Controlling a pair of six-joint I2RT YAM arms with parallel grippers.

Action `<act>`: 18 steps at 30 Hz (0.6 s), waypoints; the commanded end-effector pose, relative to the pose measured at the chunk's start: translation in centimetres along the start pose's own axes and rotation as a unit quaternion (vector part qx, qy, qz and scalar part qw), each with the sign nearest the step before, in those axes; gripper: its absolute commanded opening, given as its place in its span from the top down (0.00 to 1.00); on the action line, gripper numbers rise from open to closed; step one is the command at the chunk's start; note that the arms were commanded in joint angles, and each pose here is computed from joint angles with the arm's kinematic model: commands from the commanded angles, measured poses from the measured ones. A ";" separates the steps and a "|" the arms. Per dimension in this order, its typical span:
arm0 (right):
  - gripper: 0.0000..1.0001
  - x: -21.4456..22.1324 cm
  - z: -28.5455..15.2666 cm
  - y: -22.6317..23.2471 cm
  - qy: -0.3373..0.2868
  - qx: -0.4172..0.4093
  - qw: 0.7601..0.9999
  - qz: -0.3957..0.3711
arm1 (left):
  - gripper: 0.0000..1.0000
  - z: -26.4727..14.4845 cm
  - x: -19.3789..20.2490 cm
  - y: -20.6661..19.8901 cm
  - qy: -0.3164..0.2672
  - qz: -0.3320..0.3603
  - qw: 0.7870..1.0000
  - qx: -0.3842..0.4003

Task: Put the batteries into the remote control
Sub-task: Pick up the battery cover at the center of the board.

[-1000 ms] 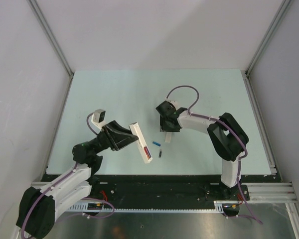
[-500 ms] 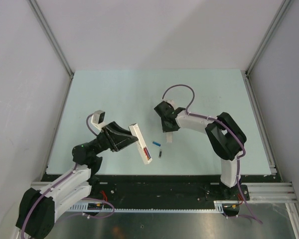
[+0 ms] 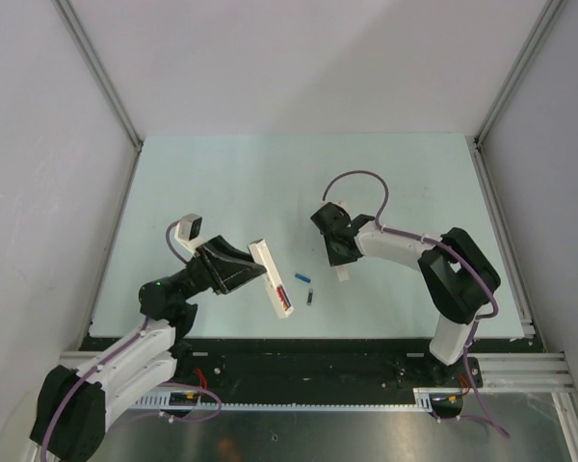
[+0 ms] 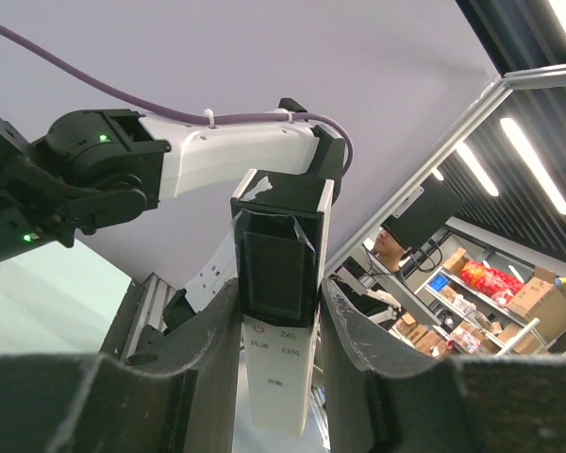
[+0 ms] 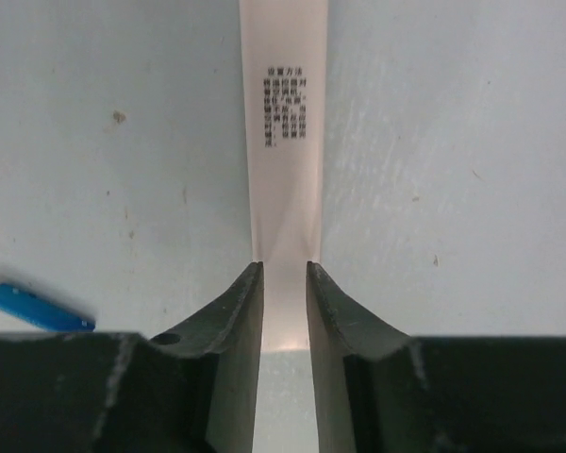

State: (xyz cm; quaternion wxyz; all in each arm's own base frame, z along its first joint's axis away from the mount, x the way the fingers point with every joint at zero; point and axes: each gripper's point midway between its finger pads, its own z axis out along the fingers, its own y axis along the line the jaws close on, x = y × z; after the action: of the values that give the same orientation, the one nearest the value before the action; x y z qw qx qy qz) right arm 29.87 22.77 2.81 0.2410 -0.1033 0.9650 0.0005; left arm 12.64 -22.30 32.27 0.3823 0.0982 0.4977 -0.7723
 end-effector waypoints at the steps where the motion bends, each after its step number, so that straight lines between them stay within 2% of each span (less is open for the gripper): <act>1: 0.66 -0.1 -2.0 0.1 -0.011 -0.012 1.000 -0.005 | 1.00 -0.8 -0.7 -6.6 -0.030 0.120 0.983 0.134; 2: 0.59 0.0 -2.0 -0.1 -0.010 -0.010 1.000 -0.003 | 1.00 -0.8 -0.7 -6.6 -0.030 0.121 0.983 0.135; 5: 0.51 0.2 -1.6 -0.4 -0.005 -0.010 1.000 0.004 | 1.00 -0.8 -0.7 -6.6 -0.031 0.120 0.983 0.135; 11: 0.43 1.4 -0.4 -0.3 0.021 -0.035 0.999 0.013 | 1.00 -0.9 -0.6 -6.7 -0.033 0.120 0.983 0.136; 13: 0.43 1.8 -0.2 -0.2 0.026 -0.043 0.999 0.016 | 1.00 -1.0 -0.6 -6.7 -0.033 0.120 0.983 0.135; 18: 0.56 3.0 0.1 0.2 0.042 -0.064 0.997 0.016 | 1.00 -1.1 -0.5 -6.6 -0.034 0.118 0.983 0.134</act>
State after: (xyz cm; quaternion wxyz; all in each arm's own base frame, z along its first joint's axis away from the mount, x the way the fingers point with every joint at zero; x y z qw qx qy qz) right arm 28.04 21.75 1.75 0.2036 -0.0981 0.9735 0.0335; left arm 12.56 -22.23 31.94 0.3817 0.0956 0.4994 -0.7719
